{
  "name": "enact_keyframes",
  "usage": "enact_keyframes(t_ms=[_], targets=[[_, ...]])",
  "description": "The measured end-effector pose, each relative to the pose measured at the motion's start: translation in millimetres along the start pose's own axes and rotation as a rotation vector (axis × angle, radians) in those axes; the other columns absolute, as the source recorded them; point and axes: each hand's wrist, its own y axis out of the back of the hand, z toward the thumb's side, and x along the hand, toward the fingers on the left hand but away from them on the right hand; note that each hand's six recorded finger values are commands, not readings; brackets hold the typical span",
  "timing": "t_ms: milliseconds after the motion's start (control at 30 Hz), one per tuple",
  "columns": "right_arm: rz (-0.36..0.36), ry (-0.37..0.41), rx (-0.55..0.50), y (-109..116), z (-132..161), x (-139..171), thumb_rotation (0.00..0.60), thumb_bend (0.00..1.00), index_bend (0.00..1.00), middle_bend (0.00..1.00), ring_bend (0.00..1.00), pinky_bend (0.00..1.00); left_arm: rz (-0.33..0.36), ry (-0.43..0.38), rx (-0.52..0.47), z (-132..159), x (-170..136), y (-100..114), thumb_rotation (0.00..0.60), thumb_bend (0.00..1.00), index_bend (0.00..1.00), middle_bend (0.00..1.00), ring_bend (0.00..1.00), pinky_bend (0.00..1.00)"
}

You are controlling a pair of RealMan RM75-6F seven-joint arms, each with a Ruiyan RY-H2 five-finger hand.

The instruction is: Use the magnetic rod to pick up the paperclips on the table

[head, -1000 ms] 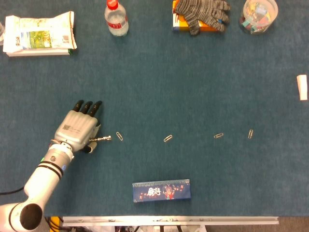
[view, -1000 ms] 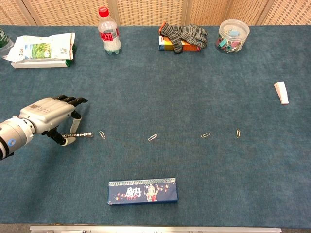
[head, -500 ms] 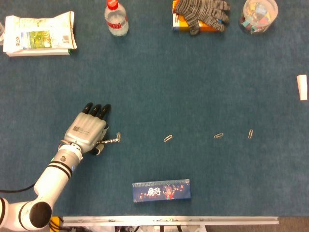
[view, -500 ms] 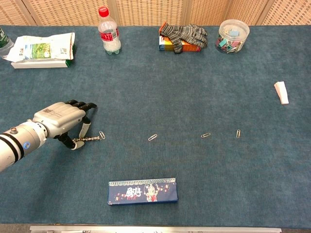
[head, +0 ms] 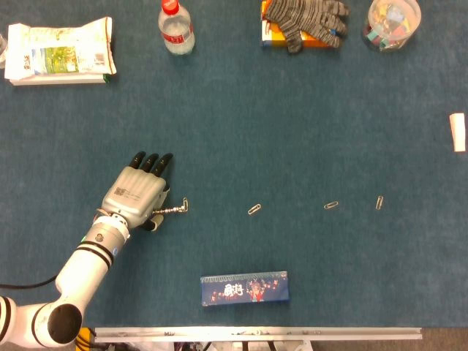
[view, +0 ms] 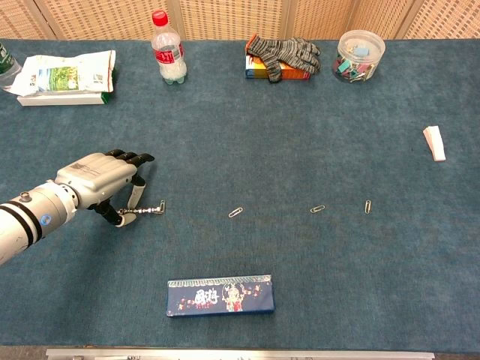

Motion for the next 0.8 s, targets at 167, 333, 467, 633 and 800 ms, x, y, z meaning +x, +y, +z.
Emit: enact_keyframes(t_ms=[167, 333, 467, 633, 800], targets=[[0.002, 0.001, -0.002, 0, 0, 0, 0.600, 0.04, 0.26, 0.24, 0.18, 0.30, 0.022, -0.006, -0.003, 2, -5, 10, 0.600, 0.32, 0.59, 0.00, 0.00, 0.00], [-0.002, 0.004, -0.004, 1, 1, 0, 0.600, 0.04, 0.26, 0.24, 0.18, 0.30, 0.049, -0.028, -0.007, 10, -12, 25, 0.600, 0.32, 0.59, 0.00, 0.00, 0.00], [-0.014, 0.007, -0.015, 4, 2, 1, 0.600, 0.04, 0.26, 0.24, 0.18, 0.30, 0.069, -0.043, 0.011, 17, -8, 37, 0.600, 0.32, 0.59, 0.00, 0.00, 0.00], [-0.045, 0.005, -0.040, 14, 1, 4, 0.600, 0.04, 0.26, 0.24, 0.18, 0.30, 0.074, -0.060, 0.038, 29, 5, 46, 0.600, 0.32, 0.59, 0.00, 0.00, 0.00], [-0.091, 0.005, -0.050, 29, -2, 9, 0.600, 0.04, 0.26, 0.24, 0.18, 0.30, 0.070, -0.063, 0.034, 38, 18, 51, 0.600, 0.32, 0.59, 0.00, 0.00, 0.00]])
